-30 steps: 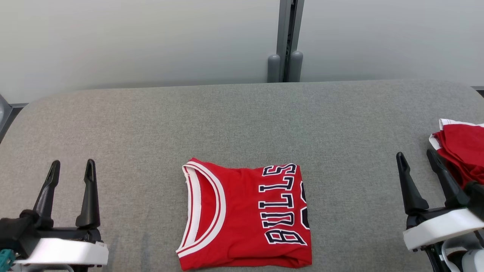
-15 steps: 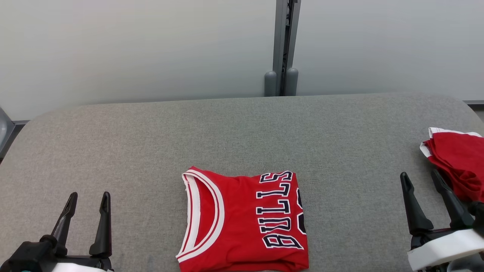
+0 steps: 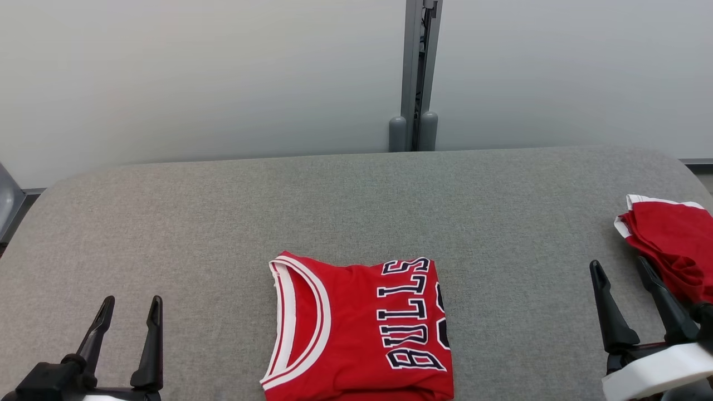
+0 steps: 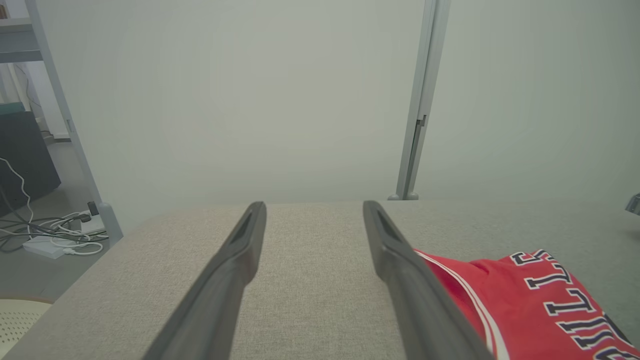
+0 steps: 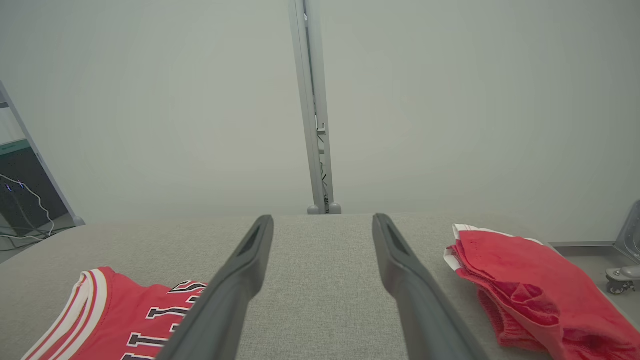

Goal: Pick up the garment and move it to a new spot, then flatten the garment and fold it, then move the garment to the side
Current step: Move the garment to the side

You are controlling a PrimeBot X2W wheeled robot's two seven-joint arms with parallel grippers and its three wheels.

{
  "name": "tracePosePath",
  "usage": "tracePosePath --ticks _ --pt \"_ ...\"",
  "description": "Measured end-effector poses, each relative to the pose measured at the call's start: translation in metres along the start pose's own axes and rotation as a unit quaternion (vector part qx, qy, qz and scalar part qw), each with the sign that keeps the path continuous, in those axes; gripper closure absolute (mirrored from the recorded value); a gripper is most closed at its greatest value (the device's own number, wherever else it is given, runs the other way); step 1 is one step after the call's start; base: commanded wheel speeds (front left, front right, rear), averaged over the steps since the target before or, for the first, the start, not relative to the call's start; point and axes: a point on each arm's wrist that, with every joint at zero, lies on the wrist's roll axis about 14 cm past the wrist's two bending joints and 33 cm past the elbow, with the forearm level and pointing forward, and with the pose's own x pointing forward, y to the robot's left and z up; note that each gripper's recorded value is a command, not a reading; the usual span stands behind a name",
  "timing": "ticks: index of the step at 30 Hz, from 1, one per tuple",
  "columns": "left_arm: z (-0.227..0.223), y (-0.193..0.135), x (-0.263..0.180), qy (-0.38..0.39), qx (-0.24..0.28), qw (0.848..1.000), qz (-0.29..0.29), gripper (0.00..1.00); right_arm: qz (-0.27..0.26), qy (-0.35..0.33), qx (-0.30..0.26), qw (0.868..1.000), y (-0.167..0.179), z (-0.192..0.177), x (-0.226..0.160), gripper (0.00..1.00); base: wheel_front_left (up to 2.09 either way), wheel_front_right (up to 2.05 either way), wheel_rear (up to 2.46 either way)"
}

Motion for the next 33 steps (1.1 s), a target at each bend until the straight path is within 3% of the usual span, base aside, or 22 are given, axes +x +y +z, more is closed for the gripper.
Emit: tracePosePath --ticks 28,33 --pt "-0.01 0.001 0.002 0.027 0.003 1.0 0.001 0.0 -0.01 0.01 -0.003 1.0 -0.006 -0.005 -0.002 0.0 0.0 0.0 0.0" --pt "-0.004 0.004 0.009 0.018 0.001 1.0 0.006 0.0 0.013 0.031 0.0 0.999 0.008 -0.017 0.011 0.0 0.0 0.0 0.0"
